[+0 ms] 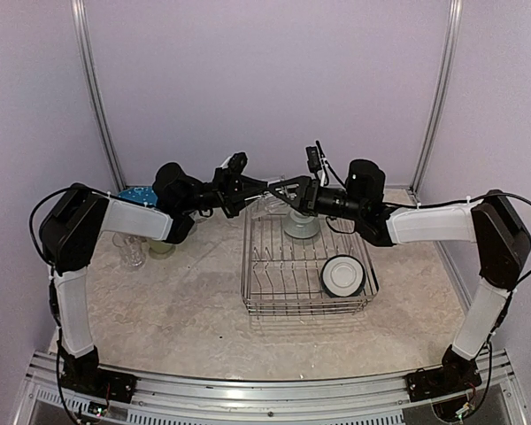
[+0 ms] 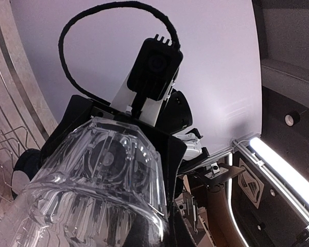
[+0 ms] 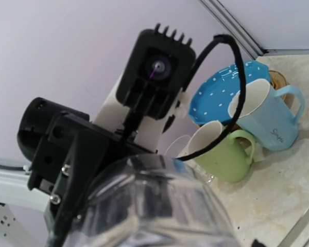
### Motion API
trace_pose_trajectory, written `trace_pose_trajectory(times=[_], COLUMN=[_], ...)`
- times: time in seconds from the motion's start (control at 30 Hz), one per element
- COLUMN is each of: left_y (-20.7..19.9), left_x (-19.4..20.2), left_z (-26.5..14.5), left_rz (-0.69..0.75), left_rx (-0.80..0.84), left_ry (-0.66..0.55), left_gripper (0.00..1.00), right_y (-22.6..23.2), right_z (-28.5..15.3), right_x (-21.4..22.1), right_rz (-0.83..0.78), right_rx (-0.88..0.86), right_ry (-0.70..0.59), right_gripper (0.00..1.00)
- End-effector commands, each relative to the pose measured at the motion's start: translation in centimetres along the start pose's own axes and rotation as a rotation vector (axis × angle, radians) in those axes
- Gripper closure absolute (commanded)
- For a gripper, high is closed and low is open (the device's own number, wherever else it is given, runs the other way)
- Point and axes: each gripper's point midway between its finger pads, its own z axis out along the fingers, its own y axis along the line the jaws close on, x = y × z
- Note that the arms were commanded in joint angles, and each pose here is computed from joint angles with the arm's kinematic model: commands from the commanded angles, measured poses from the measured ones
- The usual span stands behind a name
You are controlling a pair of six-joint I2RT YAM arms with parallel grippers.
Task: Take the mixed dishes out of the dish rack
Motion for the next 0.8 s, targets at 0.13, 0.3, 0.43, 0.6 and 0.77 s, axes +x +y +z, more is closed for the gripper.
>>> trace_pose_trajectory(times=[0.13, 0.3, 0.43, 0.6, 0.77], left_y=[1.5, 1.9, 0.3, 1.1, 1.0], left_x=[-0.7, -0.9, -1.3, -2.8, -2.9], left_z=[-1.7, -3.9, -5.8, -12.2, -20.8], left_rz=[-0.043, 0.002, 0.090, 0.146, 0.139], left_rx=[-0.119, -0.300, -0.435, -0.911, -1.373], left_ry=[-0.041, -0.074, -0.115, -0.278, -0.386], left_gripper=[1.00, 1.00, 1.00, 1.00, 1.00], right_y=[-1.4, -2.3, -2.9, -3.7, -4.3], right_z=[-0.8, -1.8, -2.5, -3.1, -3.5], right_x=[-0.6, -1.1, -1.3, -1.5, -1.4], right_rz=[-0.077, -0.093, -0.094, -0.096, -0.095], right_rx=[0.105, 0.162, 0.187, 0.226, 0.255], right_ry=[-0.017, -0.022, -0.023, -0.024, -0.016], right_gripper=[0.20, 0.12, 0.11, 0.10, 0.10])
